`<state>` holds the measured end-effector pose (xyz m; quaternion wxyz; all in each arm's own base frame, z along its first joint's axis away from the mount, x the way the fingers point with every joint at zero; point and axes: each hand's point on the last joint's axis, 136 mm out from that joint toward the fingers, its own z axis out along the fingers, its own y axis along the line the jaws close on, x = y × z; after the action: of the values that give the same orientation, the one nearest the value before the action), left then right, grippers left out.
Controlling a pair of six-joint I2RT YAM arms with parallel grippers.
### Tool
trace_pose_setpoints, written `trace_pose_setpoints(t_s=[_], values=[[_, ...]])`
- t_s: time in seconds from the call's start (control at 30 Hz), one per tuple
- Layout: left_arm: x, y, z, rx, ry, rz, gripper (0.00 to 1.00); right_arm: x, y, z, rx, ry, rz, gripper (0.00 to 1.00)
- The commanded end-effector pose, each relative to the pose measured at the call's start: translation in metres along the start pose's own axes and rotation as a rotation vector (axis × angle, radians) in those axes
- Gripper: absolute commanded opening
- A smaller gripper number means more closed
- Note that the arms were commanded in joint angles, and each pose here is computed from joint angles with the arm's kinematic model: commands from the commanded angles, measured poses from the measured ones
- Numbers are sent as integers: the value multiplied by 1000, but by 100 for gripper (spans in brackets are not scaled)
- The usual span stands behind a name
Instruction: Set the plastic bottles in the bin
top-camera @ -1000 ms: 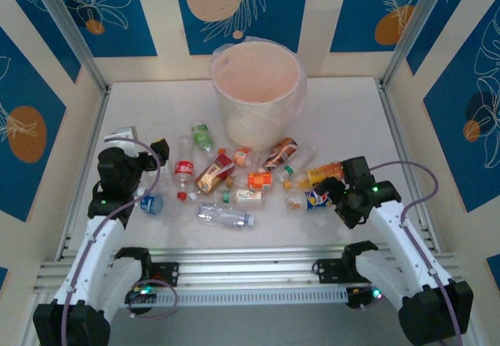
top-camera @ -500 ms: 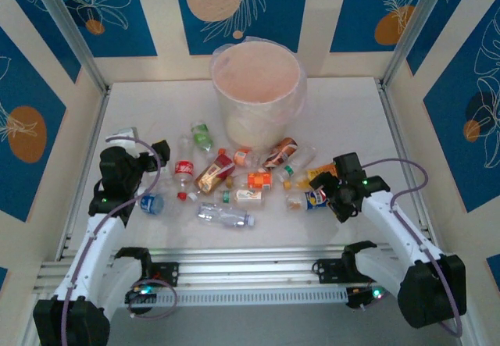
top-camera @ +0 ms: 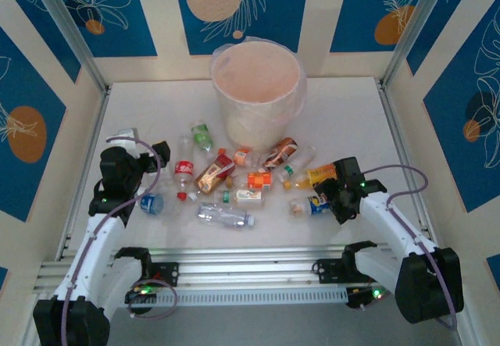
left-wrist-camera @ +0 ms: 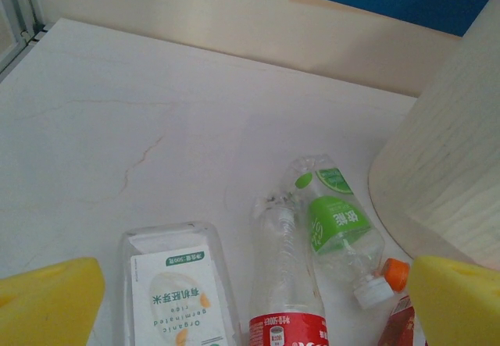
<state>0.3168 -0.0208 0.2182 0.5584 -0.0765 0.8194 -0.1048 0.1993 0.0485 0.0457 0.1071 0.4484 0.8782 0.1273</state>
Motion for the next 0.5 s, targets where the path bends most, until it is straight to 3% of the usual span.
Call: trace_pose_setpoints(t_s=[0.0,0.47], values=[[1,-4,-3,11,10,-12,100,-6,-9,6,29,-26,35,81],[-3,-5,-3,12,4,-19,100,-17,-15,29,52,-28,81,77]])
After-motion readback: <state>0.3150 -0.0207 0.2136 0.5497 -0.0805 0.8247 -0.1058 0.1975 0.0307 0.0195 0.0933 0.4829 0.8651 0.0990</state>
